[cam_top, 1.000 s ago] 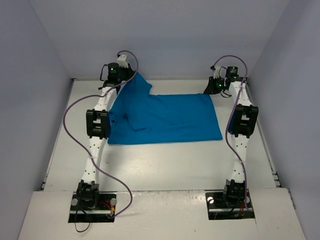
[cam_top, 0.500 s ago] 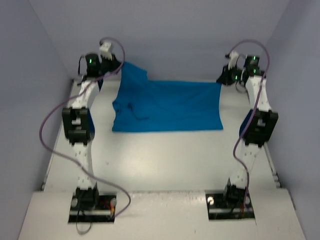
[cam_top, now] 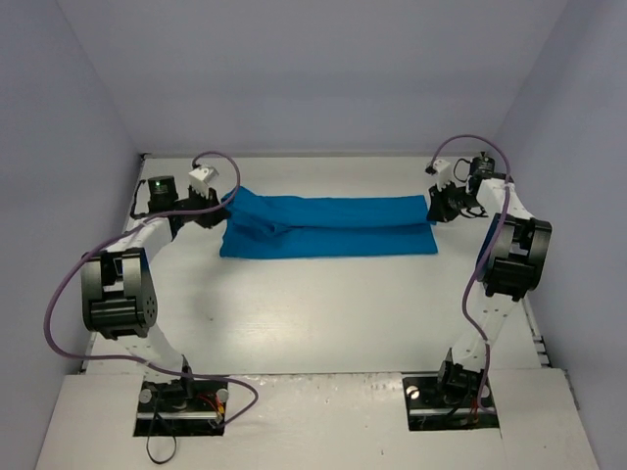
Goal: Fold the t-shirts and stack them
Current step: Fold the other side of the tshirt into a rectangle, then rotate the tshirt 90 degrees, then grab the bottom of the folded rectangular tshirt with both arms
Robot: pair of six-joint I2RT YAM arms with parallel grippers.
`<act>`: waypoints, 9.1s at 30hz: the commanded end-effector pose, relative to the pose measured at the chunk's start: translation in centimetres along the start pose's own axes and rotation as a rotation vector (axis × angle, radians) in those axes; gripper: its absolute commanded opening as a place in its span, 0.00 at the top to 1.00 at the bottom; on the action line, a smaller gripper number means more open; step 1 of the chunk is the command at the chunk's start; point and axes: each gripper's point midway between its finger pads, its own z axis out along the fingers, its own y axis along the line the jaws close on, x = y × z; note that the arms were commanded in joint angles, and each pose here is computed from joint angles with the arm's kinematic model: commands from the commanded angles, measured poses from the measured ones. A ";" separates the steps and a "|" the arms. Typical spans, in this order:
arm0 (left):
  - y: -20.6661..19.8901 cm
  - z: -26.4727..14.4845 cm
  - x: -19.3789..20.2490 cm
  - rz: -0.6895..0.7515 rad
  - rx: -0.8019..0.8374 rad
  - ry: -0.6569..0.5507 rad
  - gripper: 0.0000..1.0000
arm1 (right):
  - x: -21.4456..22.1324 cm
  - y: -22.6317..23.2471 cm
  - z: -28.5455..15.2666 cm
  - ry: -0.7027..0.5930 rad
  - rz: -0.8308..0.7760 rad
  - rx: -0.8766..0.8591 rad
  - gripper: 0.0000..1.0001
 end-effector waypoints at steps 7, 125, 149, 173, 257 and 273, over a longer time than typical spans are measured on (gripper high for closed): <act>-2.2 -0.7 4.8 0.101 0.045 0.212 1.00 | -0.6 -2.4 -0.4 0.013 -0.038 0.060 1.00; -20.5 4.9 -10.8 0.072 -0.224 0.017 0.27 | -9.2 7.4 -10.8 -0.377 0.495 0.425 0.99; -41.0 12.0 9.6 0.108 0.192 0.454 0.79 | -7.2 -2.3 -12.9 -0.450 0.766 0.372 1.00; -34.0 -1.9 22.1 0.495 0.355 1.186 1.00 | -9.8 -3.1 -14.2 -0.482 0.654 0.393 1.00; -35.5 -10.7 18.7 1.342 1.144 0.197 0.31 | 12.1 36.4 -2.0 -0.355 -2.115 -0.867 0.56; -35.6 -9.8 18.7 1.307 1.151 0.249 0.31 | 12.7 38.0 -0.8 -0.462 -2.193 -0.799 0.53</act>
